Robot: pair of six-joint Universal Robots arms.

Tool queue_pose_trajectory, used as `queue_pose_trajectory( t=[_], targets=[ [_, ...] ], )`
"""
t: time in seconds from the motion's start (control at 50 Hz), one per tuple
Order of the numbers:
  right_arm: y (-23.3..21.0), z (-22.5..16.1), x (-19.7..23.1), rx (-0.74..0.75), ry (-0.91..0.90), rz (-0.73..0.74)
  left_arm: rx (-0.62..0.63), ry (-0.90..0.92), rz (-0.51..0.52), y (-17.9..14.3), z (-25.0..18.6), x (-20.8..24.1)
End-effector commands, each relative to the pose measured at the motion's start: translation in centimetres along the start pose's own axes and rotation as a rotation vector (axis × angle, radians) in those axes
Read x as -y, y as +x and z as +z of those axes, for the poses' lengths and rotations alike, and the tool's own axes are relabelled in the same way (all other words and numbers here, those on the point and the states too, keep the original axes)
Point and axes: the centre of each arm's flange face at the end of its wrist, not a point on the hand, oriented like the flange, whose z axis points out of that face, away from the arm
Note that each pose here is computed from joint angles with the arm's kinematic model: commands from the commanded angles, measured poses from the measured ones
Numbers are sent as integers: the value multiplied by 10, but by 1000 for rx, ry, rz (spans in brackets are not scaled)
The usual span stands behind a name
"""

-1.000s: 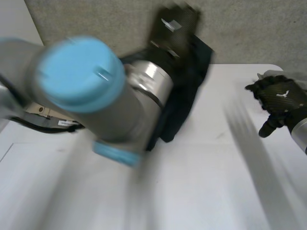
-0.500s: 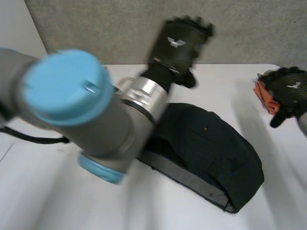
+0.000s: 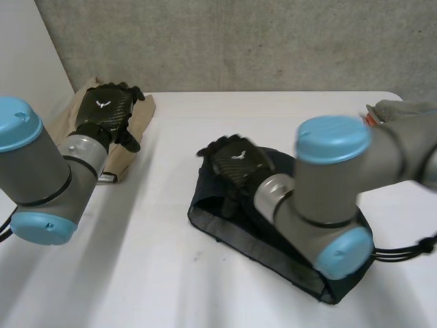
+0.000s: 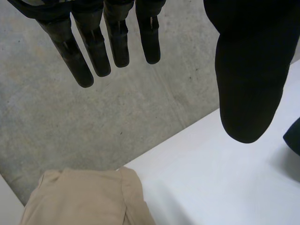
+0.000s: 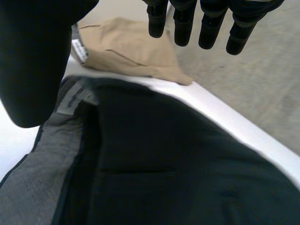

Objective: Fold the laundry.

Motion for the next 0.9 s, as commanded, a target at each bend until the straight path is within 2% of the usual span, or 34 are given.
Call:
queue_pose_trajectory(
  t=[0.02, 0.08, 0.14, 0.16, 0.24, 0.32, 0.36, 0.48, 0.58, 0.64, 0.7, 0.78, 0.8, 0.9],
  targets=[
    [-16, 36, -26, -14, 14, -55, 7, 18, 1, -1, 0, -6],
    [-14, 35, -15, -55, 45, -93, 16, 51, 4, -3, 6, -6],
    [-7, 17, 26, -96, 171, -117, 9, 65, 9, 0, 17, -17],
    [-3, 3, 49, -106, 235, -123, 3, 69, 13, 1, 20, -19],
    [-1, -37, 91, -98, 338, -136, -72, 78, 70, 15, 38, -33],
    [-6, -61, 95, -53, 319, -139, -173, 96, 140, 41, 51, -46],
    [-7, -68, 93, -41, 296, -136, -251, 90, 156, 69, 51, -56],
    [-8, -117, 119, -39, 321, -133, -355, 23, 139, 108, 45, -74],
    [-6, -138, 133, -41, 371, -108, -458, -44, 95, 138, 23, -78],
    [4, -143, 138, -55, 393, -82, -479, -37, 76, 151, 15, -74],
    [25, -144, 142, -113, 400, -72, -411, 2, 69, 144, 23, -62],
    [69, -141, 141, -237, 388, -70, -189, 80, 67, 104, 36, -18],
    [79, -141, 140, -266, 380, -69, -111, 117, 55, 84, 35, 6],
    [118, -144, 141, -364, 359, -68, -90, 246, 52, 60, 8, 73]
  ],
)
